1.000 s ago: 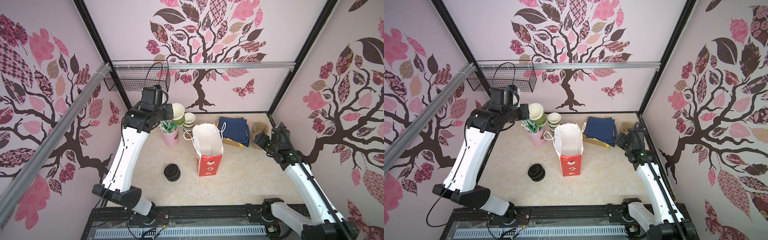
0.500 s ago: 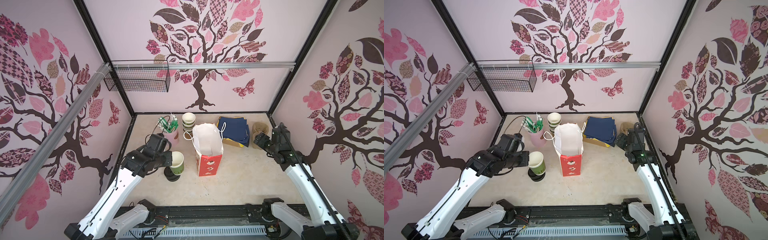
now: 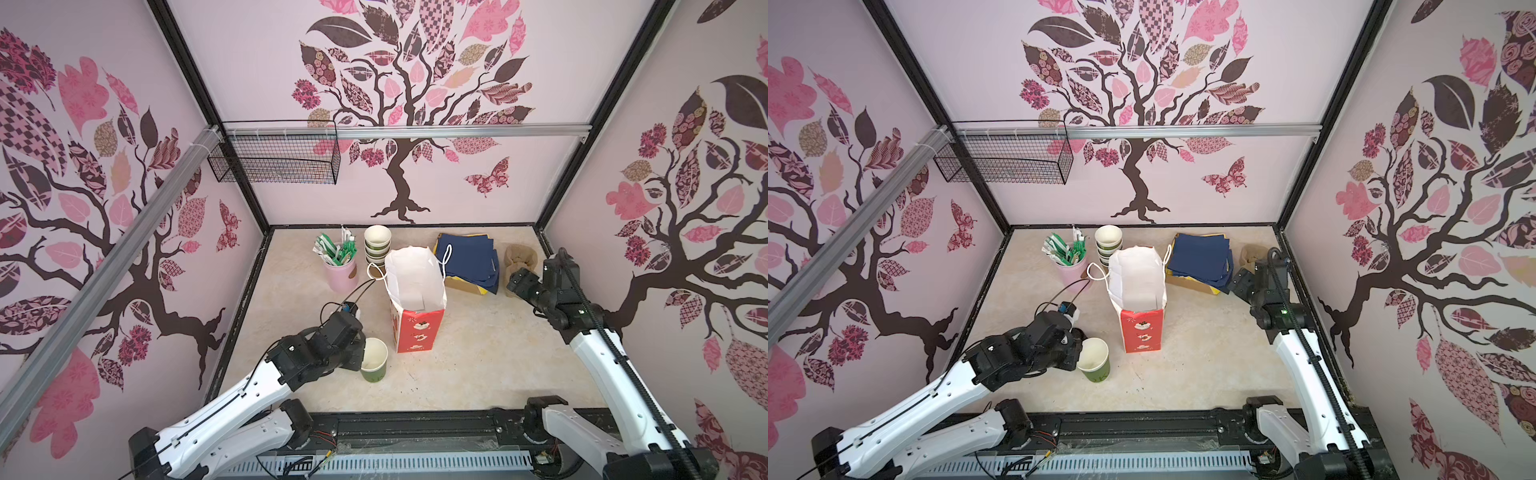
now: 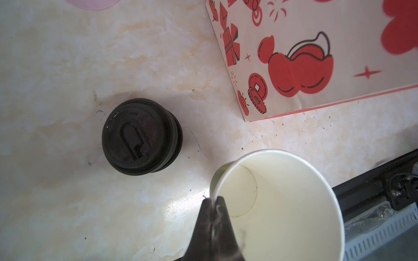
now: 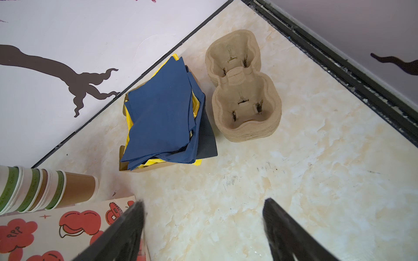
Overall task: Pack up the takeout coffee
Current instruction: 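Lift the white cup and carry it toward the robot beside the black lid, then set the white cup upright on the table and open the left gripper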
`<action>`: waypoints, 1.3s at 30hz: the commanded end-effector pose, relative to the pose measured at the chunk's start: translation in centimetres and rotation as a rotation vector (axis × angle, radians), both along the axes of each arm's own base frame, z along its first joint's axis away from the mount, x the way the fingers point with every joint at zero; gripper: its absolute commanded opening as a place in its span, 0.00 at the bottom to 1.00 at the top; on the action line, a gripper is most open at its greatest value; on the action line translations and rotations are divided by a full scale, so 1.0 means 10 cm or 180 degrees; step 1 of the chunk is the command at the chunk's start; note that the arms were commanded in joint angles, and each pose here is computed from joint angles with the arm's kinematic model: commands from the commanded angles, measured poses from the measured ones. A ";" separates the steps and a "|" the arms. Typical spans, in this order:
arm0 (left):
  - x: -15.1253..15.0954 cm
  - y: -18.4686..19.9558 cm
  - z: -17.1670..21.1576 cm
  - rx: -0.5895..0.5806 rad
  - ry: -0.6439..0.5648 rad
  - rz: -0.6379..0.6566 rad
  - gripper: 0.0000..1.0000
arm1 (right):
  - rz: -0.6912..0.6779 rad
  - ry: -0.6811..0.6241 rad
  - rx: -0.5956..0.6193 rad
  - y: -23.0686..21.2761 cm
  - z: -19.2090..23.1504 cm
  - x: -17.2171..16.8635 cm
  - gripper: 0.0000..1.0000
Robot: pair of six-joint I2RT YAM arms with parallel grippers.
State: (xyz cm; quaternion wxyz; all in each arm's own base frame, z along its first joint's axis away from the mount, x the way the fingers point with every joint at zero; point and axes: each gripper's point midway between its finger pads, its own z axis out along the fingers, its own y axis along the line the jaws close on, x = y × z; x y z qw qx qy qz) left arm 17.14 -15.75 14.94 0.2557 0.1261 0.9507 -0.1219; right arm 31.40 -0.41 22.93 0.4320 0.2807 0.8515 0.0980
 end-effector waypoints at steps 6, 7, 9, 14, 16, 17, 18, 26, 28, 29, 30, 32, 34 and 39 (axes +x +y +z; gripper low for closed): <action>0.07 -0.16 -0.14 -0.0057 -0.0112 -0.0226 0.00 | -0.0014 0.0050 -0.0067 -0.03 -0.04 -0.08 0.85; 0.07 -0.19 -0.15 -0.0060 -0.0101 -0.0265 0.00 | -0.0014 0.0048 -0.0066 -0.03 -0.04 -0.08 0.85; 0.08 -0.23 -0.17 -0.0063 -0.0083 -0.0324 0.00 | -0.0017 0.0046 -0.0063 -0.03 -0.04 -0.08 0.85; 0.11 -0.33 -0.22 -0.0061 -0.0072 -0.0472 0.00 | -0.0016 0.0042 -0.0059 -0.03 -0.03 -0.07 0.85; 0.13 -0.36 -0.23 -0.0036 -0.0102 -0.0513 0.00 | -0.0016 0.0041 -0.0057 -0.03 -0.02 -0.07 0.85; 0.15 -0.37 -0.23 -0.0027 -0.0124 -0.0533 0.00 | -0.0014 0.0040 -0.0055 -0.02 -0.02 -0.07 0.85; 0.17 -0.39 -0.23 -0.0027 -0.0151 -0.0554 0.00 | -0.0016 0.0037 -0.0056 -0.03 -0.01 -0.06 0.85; 0.35 -0.59 -0.19 -0.0105 -0.0335 -0.0642 0.00 | -0.0016 0.0042 -0.0060 -0.03 -0.01 -0.08 0.85; 0.38 -0.64 -0.19 -0.0123 -0.0355 -0.0665 0.00 | -0.0020 0.0041 -0.0060 -0.03 -0.01 -0.08 0.85; 0.40 -0.68 -0.19 -0.0141 -0.0361 -0.0687 0.00 | -0.0022 0.0048 -0.0063 -0.03 -0.02 -0.09 0.85; 0.41 -0.70 -0.18 -0.0158 -0.0369 -0.0703 0.00 | -0.0022 0.0052 -0.0065 -0.03 -0.02 -0.09 0.85; 0.43 -0.75 -0.19 -0.0181 -0.0381 -0.0729 0.00 | -0.0029 0.0048 -0.0071 -0.04 -0.02 -0.09 0.85; 0.45 -0.77 -0.20 -0.0179 -0.0395 -0.0744 0.00 | -0.0020 0.0050 -0.0074 -0.03 -0.01 -0.09 0.85; 0.44 -0.74 -0.22 -0.0126 -0.0359 -0.0741 0.00 | -0.0026 0.0050 -0.0091 -0.04 0.00 -0.10 0.85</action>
